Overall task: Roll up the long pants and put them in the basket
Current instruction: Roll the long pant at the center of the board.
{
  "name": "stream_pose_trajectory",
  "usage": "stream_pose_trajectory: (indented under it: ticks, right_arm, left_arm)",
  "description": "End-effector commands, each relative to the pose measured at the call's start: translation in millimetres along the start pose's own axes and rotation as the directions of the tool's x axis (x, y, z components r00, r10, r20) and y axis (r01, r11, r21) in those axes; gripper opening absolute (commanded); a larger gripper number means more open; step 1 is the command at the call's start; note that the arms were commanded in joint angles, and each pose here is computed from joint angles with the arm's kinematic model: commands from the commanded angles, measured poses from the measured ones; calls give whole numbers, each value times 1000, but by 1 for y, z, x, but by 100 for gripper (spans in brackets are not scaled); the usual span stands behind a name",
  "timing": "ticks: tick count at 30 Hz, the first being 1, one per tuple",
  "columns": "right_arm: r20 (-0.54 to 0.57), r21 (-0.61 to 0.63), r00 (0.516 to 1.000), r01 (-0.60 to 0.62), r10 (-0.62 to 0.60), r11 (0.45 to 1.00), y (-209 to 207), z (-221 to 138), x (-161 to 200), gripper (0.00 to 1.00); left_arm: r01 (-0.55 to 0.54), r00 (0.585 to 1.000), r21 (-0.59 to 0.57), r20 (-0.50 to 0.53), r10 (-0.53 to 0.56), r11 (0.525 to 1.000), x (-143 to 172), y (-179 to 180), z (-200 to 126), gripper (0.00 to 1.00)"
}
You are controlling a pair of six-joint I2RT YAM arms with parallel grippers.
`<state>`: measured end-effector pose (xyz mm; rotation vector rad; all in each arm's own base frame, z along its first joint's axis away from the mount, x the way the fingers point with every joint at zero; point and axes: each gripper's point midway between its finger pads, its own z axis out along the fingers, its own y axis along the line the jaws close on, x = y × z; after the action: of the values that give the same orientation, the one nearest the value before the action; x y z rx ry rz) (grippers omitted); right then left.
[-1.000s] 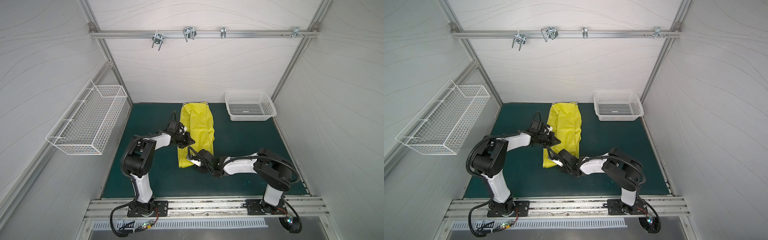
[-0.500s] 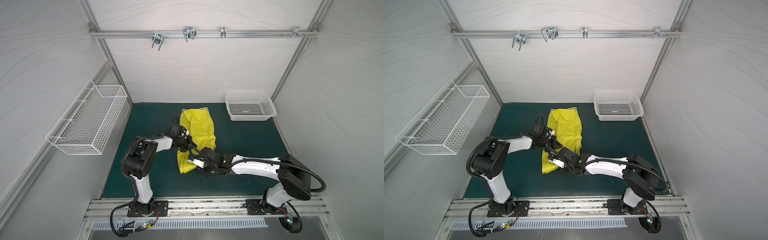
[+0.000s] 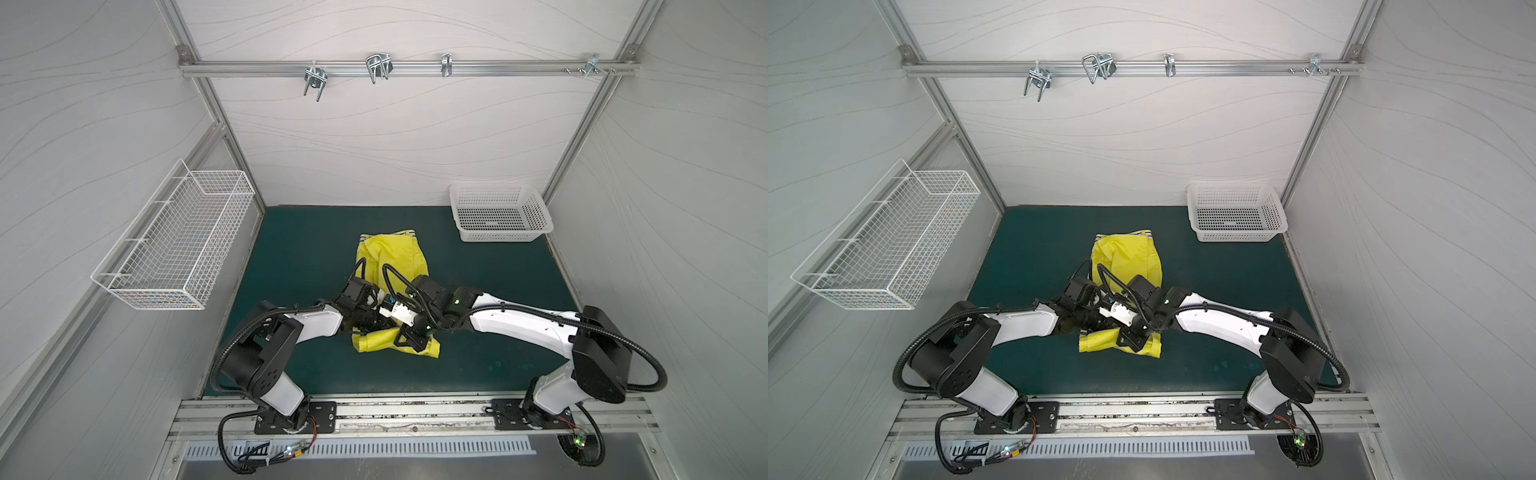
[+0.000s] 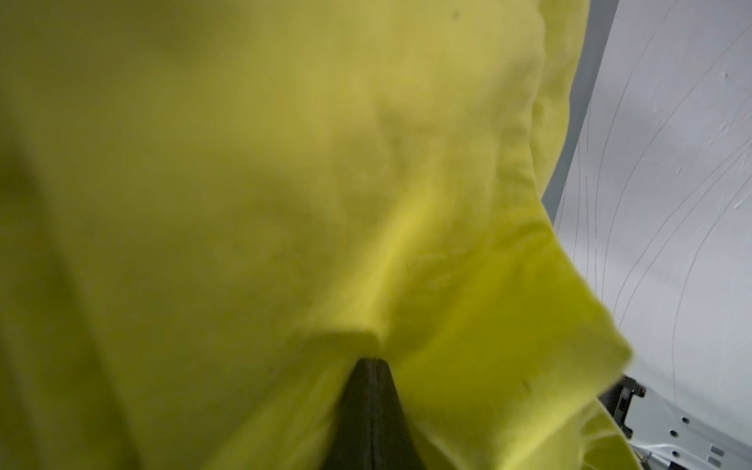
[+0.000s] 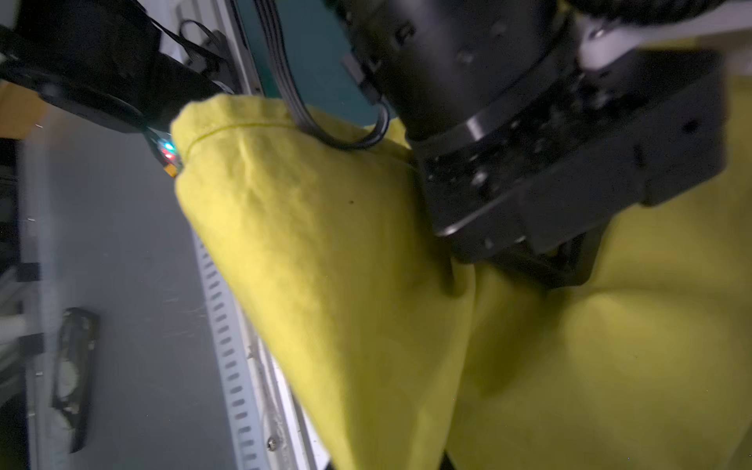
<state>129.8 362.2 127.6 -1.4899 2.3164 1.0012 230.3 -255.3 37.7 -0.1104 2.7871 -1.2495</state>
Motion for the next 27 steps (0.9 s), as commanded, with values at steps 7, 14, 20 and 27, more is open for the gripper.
stream_pose_trajectory:
  ticks: [7,14,20,27]
  right_arm:
    - [-16,-279,983,-181,184,943,-7,0,-25,0]
    - [-70,-369,968,-250,241,895,-8,18,-23,1]
    - [-102,-396,950,-310,294,865,-19,31,-33,2]
    - [-160,-408,926,-378,342,831,-39,53,-41,4]
  left_arm:
    - [-25,994,-83,106,33,996,10,-2,-41,0]
    - [62,950,-188,312,0,980,1,4,-123,0]
    - [75,930,-229,368,15,971,16,6,-156,0]
    - [52,926,-177,376,19,983,15,0,-152,0]
